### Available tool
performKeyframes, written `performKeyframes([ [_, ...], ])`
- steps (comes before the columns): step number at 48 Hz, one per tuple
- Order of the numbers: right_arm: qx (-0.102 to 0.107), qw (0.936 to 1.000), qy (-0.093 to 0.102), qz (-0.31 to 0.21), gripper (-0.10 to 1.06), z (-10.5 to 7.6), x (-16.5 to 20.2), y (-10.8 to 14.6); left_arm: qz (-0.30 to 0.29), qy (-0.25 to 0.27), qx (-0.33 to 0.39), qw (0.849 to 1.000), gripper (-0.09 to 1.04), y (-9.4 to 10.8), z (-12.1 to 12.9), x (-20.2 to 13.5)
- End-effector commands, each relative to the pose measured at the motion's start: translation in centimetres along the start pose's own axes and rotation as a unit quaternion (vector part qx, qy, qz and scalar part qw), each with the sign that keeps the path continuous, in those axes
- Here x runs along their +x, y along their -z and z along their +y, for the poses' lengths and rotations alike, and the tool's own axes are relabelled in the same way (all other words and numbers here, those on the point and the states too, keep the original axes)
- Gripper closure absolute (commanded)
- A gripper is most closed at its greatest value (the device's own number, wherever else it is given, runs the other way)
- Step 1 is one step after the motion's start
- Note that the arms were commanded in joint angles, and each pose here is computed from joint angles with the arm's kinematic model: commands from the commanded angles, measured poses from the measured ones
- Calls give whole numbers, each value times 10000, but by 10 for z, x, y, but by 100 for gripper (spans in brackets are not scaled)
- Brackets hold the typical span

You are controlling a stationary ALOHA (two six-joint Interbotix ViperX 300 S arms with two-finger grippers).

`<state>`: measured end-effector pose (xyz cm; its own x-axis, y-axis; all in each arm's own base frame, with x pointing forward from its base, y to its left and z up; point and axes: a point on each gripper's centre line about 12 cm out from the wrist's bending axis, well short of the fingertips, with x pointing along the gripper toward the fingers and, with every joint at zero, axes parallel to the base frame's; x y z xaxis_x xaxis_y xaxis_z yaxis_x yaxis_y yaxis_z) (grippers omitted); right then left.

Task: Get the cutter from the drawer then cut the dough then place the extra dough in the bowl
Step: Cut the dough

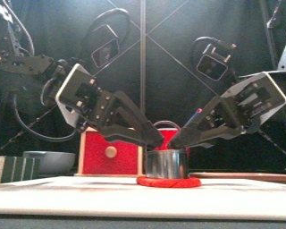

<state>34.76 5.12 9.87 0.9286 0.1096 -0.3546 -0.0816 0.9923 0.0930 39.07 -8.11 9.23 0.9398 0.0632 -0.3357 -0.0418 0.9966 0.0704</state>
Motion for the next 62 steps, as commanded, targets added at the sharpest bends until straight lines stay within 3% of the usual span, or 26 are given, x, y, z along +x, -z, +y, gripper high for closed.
performKeyframes([
  [1,-50,9997,-60,-249,22,4,2,-21,-36,66,-19,10000,31,-8,-3,3],
  [12,-181,9997,-41,-143,26,3,3,-20,232,129,-7,9996,33,2,-5,5],
  [29,-181,9998,-6,54,54,0,-3,-7,513,191,16,9985,38,14,-6,5],
  [42,-162,9995,28,267,55,-1,-2,2,924,249,19,9954,44,38,-12,8],
  [55,-108,9982,126,583,55,-5,10,24,1545,160,-537,9864,45,79,-16,9],
  [62,-92,9974,158,703,55,-7,14,33,1611,228,-565,9851,45,86,-17,10],
])
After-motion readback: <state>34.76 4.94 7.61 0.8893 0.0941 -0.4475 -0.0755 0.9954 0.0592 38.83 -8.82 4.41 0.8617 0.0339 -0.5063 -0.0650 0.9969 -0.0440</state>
